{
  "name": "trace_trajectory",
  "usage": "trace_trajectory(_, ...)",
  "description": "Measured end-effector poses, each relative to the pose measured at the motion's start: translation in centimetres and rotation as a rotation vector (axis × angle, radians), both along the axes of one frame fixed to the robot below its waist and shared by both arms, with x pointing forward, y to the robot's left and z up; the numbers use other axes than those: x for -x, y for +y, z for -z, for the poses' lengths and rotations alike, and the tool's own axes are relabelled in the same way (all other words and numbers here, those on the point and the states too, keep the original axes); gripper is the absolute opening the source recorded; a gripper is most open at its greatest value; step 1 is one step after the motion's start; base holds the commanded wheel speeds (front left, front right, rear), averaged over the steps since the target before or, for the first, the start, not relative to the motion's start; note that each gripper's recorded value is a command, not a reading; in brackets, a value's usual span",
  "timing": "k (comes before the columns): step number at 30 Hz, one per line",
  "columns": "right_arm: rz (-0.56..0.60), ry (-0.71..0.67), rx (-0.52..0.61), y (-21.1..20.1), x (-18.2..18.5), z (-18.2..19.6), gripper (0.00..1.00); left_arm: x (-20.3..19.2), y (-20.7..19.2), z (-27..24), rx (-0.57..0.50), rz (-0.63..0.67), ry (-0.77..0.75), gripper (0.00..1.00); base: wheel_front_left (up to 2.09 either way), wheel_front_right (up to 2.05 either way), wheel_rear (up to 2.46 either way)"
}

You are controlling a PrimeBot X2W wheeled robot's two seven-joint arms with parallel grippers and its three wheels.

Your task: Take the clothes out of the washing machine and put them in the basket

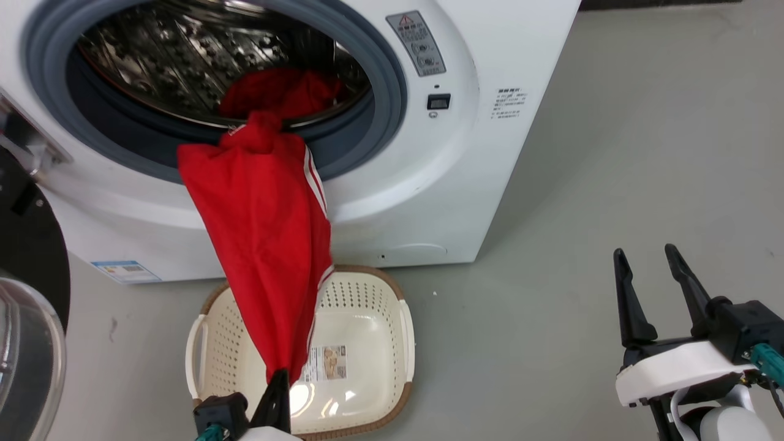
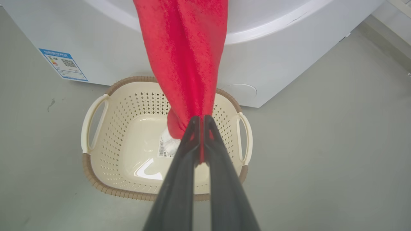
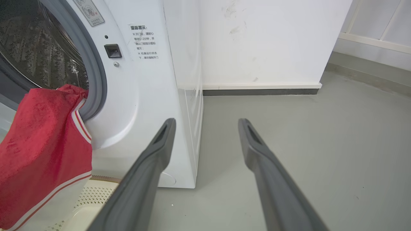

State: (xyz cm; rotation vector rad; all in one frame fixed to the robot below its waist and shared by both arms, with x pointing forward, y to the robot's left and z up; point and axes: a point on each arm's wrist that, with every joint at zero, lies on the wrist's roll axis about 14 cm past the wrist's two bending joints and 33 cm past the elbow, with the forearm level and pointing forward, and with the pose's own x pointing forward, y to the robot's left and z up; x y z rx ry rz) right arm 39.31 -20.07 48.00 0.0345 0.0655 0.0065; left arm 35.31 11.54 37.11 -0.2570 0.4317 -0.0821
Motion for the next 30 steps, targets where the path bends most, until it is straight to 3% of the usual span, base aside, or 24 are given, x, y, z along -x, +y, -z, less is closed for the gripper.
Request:
trace_trajectory(12, 0.031, 0.073, 0.022, -1.3, -2.4, 3.1, 1.0, -1.8, -0.7, 8.5, -0.004, 0.034, 0.224, 0.0, 0.0, 0.0, 0.0)
trace_trajectory(22, 0.045, 0.127, 0.027, -2.0, -4.6, 6.5, 1.0, -6.1, 1.1, 15.0, -0.12, 0.095, 0.359, 0.0, 0.0, 0.0, 0.0)
trace_trajectory(30, 0.078, 0.181, 0.024, -3.3, -4.9, 9.4, 1.0, -8.5, 2.1, 18.8, -0.139, 0.086, 0.453, 0.0, 0.0, 0.0, 0.0)
